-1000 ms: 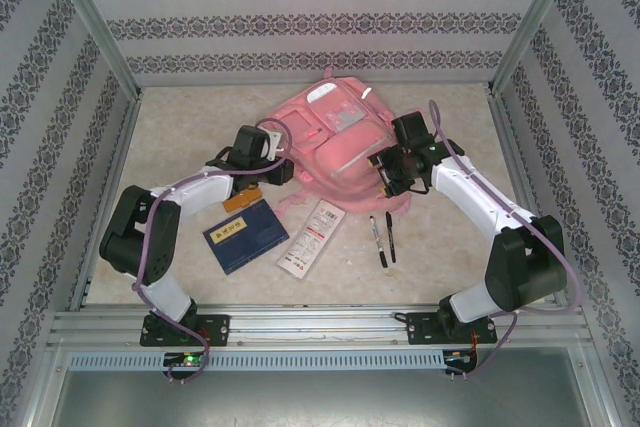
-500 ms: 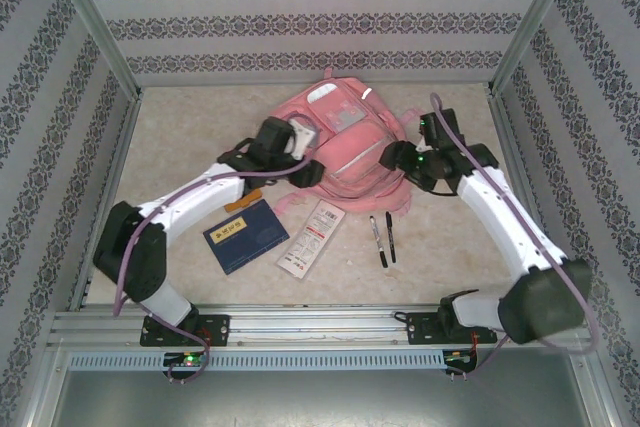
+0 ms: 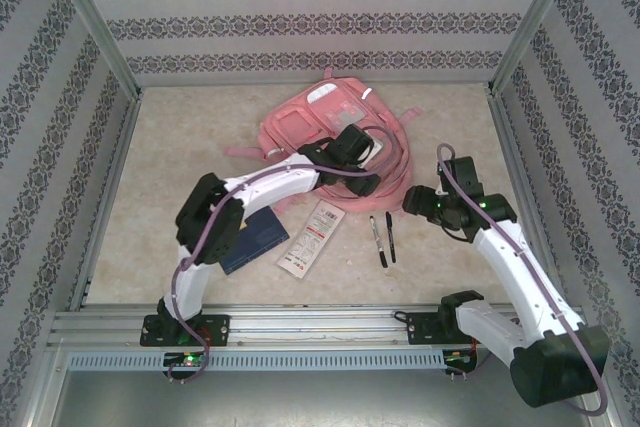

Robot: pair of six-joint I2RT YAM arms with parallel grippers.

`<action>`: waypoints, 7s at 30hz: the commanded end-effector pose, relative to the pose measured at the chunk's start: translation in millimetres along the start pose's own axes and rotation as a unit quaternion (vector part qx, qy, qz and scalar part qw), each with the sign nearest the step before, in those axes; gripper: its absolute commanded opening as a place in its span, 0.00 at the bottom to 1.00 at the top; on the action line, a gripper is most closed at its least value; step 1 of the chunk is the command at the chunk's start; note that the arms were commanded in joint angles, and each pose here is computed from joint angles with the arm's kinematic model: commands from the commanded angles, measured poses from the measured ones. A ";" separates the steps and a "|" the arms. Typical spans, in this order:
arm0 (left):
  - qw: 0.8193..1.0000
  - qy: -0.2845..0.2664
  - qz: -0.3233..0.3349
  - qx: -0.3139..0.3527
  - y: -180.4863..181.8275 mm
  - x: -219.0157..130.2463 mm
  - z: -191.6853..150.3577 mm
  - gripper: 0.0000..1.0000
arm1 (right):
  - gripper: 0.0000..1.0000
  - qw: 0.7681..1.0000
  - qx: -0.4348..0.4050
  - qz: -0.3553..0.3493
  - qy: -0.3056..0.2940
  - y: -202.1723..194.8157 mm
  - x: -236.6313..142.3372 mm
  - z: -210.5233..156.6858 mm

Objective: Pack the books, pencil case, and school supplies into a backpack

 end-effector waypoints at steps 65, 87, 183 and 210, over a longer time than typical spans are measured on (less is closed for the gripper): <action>0.975 0.070 0.081 -0.194 152.8 -128.9 -67.1 0.60 | 0.79 0.779 -0.538 0.321 -0.036 199.2 -13.8 -103.3; 0.803 0.271 0.102 -0.521 183.0 -100.6 -281.4 0.71 | 0.79 0.465 -0.809 0.321 -0.160 304.9 86.5 -161.7; 0.983 -0.069 -0.037 -0.164 95.6 -226.8 -69.6 0.65 | 0.01 0.977 -0.041 0.201 -0.055 112.7 17.3 -3.1; 0.973 0.166 0.160 0.024 93.5 28.5 1.0 0.38 | 0.02 0.975 0.069 0.132 -0.163 -7.8 -35.6 53.3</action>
Point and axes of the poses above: each hand's point on the last joint's axis, 136 mm out from that joint toward the fingers, its own x axis out along the fingers, its own y axis along the line the jaws close on, z = x × y, the point moved 7 cm from there along -x, back along the fingers, and after that the axes turned 8 degrees about -x, right-handed, at the moved point
